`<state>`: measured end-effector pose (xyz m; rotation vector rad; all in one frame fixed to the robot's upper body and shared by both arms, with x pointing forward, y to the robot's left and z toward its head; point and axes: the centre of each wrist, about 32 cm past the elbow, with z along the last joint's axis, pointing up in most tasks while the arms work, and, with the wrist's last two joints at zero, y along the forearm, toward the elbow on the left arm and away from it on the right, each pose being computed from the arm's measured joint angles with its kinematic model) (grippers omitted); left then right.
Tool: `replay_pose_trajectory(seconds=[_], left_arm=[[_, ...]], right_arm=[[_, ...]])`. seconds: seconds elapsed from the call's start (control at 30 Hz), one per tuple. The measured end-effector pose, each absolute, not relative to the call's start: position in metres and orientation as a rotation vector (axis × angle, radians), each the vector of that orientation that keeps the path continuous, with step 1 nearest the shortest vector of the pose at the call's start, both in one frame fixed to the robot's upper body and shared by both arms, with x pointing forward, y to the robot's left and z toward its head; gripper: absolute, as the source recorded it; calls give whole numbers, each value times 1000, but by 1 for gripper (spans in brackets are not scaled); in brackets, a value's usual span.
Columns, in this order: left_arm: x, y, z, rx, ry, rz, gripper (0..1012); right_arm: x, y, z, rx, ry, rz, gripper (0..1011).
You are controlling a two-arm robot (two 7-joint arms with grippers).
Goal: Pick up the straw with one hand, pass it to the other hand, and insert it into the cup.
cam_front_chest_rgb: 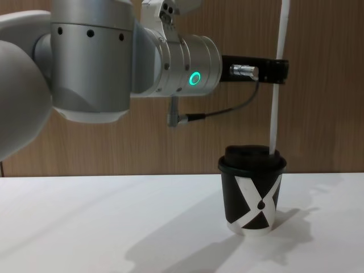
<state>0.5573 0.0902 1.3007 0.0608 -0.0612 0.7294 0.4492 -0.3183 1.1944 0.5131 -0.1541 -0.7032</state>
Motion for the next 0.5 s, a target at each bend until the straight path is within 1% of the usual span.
replay_pose_trajectory(seconds=[0.03, 0.07, 0.13, 0.17, 0.27, 0.33, 0.37, 0.43, 0.5], left_arm=[[557, 90, 1301, 61, -61, 729, 115], [557, 90, 1301, 61, -61, 729, 130], [558, 90, 1301, 62, -61, 729, 204], [558, 90, 1301, 62, -61, 729, 204], [558, 90, 1301, 62, -62, 729, 317], [558, 90, 1301, 63, -62, 729, 356], [558, 90, 1301, 63, -62, 729, 417], [558, 90, 1301, 63, -62, 729, 463], [558, 90, 1301, 63, -62, 728, 542]], right_arm=[[449, -318, 1194, 513, -154, -703, 1001], [449, -318, 1194, 513, -154, -703, 1001], [449, -318, 1194, 513, -154, -703, 1001], [449, -318, 1194, 513, -154, -703, 1001], [449, -318, 1194, 513, -154, -703, 1001], [449, -318, 1194, 513, -154, -703, 1001], [449, -318, 1194, 513, -154, -703, 1001], [449, -318, 1194, 513, -154, -703, 1001], [449, -318, 1194, 513, -154, -703, 1001]])
